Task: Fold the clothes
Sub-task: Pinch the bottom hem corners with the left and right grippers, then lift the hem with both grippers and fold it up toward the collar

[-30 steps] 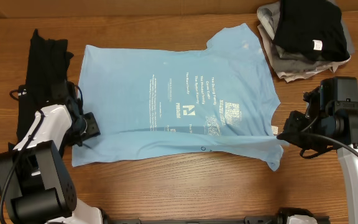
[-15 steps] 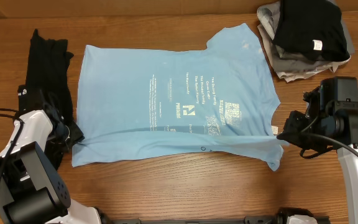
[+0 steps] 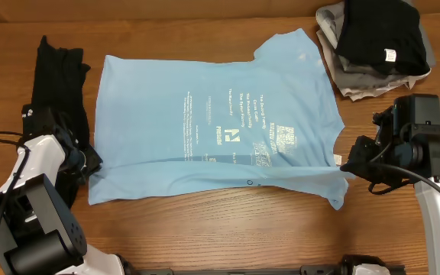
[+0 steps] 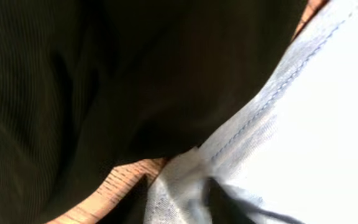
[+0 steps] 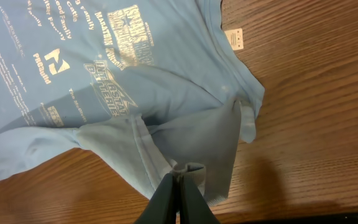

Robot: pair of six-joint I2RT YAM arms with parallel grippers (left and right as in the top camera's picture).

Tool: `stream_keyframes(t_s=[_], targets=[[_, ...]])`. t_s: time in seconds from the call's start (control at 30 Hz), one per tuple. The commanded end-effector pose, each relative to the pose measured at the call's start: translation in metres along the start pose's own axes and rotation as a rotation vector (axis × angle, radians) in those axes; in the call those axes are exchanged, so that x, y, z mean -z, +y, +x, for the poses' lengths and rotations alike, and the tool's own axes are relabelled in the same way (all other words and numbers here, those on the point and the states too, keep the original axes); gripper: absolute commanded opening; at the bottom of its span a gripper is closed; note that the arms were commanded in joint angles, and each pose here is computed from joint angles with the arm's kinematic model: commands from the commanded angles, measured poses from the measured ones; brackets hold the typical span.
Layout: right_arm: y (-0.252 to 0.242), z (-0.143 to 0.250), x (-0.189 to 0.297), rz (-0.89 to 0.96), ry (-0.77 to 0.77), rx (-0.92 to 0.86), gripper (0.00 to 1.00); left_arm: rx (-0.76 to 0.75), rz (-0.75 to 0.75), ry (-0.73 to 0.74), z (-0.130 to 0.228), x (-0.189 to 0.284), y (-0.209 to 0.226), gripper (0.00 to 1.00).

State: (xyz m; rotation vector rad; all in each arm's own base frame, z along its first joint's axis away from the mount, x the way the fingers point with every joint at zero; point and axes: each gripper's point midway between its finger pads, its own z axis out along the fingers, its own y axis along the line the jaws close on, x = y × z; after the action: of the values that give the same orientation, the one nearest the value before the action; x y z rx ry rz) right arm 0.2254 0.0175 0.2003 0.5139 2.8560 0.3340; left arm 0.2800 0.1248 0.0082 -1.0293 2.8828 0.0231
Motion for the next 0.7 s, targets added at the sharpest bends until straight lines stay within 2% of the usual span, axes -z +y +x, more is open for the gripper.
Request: stream_keyframes(t_s=[0.0, 0.3, 0.47, 0.67], targets=[[0.002, -0.005, 0.006, -0.005, -0.035, 0.008, 0.04, -0.013, 0.012, -0.011, -0.005, 0.002, -0.003, 0.04], [0.004, -0.009, 0.006, -0.010, -0.051, 0.012, 0.04, -0.014, 0.017, -0.022, -0.016, 0.018, -0.006, 0.04], [0.007, -0.014, 0.014, -0.021, -0.084, 0.013, 0.04, -0.041, 0.044, -0.068, -0.041, 0.076, -0.016, 0.04], [0.014, -0.017, 0.041, -0.049, -0.165, 0.005, 0.04, -0.104, 0.137, -0.202, -0.059, 0.166, -0.032, 0.04]])
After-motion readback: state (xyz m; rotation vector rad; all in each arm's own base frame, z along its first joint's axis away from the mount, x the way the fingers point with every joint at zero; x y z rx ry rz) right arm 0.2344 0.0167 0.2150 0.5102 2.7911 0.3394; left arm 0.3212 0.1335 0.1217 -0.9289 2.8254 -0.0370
